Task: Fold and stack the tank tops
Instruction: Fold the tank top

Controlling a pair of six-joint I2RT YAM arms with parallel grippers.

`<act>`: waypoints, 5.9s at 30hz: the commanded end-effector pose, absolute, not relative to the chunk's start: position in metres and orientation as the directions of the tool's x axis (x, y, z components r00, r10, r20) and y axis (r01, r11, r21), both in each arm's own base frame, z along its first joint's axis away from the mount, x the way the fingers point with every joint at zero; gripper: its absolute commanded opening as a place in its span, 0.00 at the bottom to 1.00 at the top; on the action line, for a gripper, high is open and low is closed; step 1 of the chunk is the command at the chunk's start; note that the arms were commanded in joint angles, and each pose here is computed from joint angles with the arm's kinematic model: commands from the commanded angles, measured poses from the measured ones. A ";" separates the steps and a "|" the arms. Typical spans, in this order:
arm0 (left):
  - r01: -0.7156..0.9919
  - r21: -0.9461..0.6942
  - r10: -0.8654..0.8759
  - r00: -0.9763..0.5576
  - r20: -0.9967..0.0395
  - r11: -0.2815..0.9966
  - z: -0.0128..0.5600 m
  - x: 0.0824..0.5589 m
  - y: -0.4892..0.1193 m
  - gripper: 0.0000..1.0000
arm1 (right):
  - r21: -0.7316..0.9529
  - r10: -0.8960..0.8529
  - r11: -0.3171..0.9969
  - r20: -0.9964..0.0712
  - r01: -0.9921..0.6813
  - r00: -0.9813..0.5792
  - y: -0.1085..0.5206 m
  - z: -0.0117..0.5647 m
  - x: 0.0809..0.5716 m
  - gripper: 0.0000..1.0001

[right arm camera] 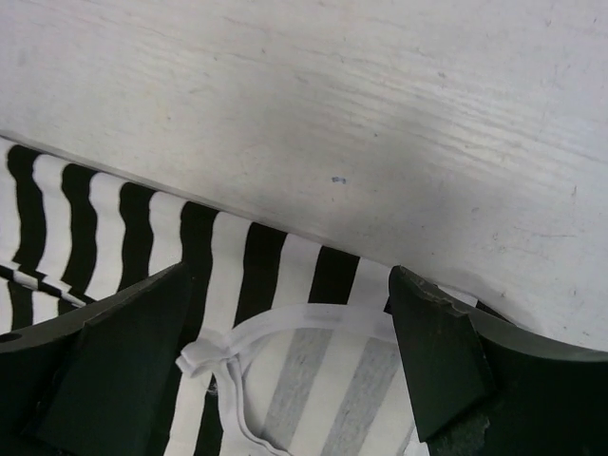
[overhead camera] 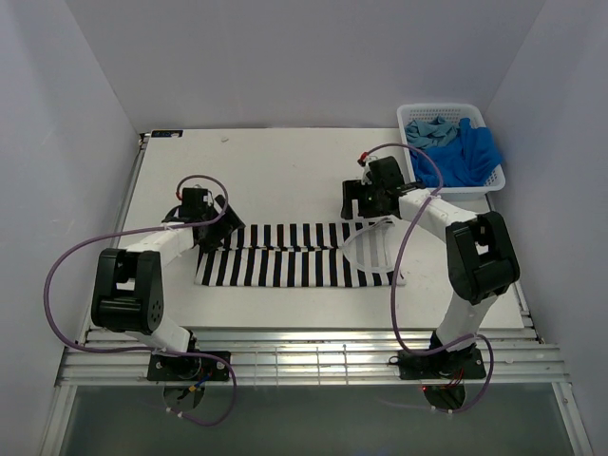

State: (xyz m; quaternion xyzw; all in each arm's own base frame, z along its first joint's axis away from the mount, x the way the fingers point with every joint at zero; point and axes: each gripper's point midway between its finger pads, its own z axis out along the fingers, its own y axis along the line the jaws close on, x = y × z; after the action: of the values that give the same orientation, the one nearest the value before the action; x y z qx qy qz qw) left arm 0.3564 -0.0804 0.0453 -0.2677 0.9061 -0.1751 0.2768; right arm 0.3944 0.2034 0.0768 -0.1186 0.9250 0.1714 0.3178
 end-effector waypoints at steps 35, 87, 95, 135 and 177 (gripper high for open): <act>-0.861 -0.077 -0.862 -0.492 -0.123 0.502 -0.009 0.218 -0.045 0.98 | 0.332 -0.129 0.873 -0.551 -0.359 -0.824 0.226 0.026 0.446 0.90; -0.598 -0.190 -0.583 -0.578 -0.572 0.779 0.143 0.242 -0.103 0.98 | 0.210 -0.246 0.908 -0.436 -0.364 -0.866 0.310 0.038 0.307 0.90; -0.592 -0.112 -0.548 -0.637 -0.542 0.798 0.123 0.240 -0.101 0.98 | 0.251 -0.237 0.904 -0.382 -0.347 -0.893 0.283 0.009 0.346 0.90; -0.126 -0.459 -0.269 -0.927 -0.260 0.879 0.035 0.222 -0.210 0.98 | 0.469 -0.039 0.815 -0.542 -0.341 -0.839 0.234 0.075 0.254 0.90; -0.176 -0.418 -0.258 -0.955 -0.149 0.891 0.009 0.192 -0.200 0.00 | 0.569 0.066 0.817 -0.256 -0.095 -0.965 0.234 0.018 0.183 0.08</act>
State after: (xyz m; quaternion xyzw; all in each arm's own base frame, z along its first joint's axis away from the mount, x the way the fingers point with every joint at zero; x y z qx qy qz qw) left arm 0.2153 -0.2239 0.0166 -0.1084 0.9539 -0.2517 0.1225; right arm 0.1962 0.2426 0.0187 -0.0041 0.9346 0.3223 0.1503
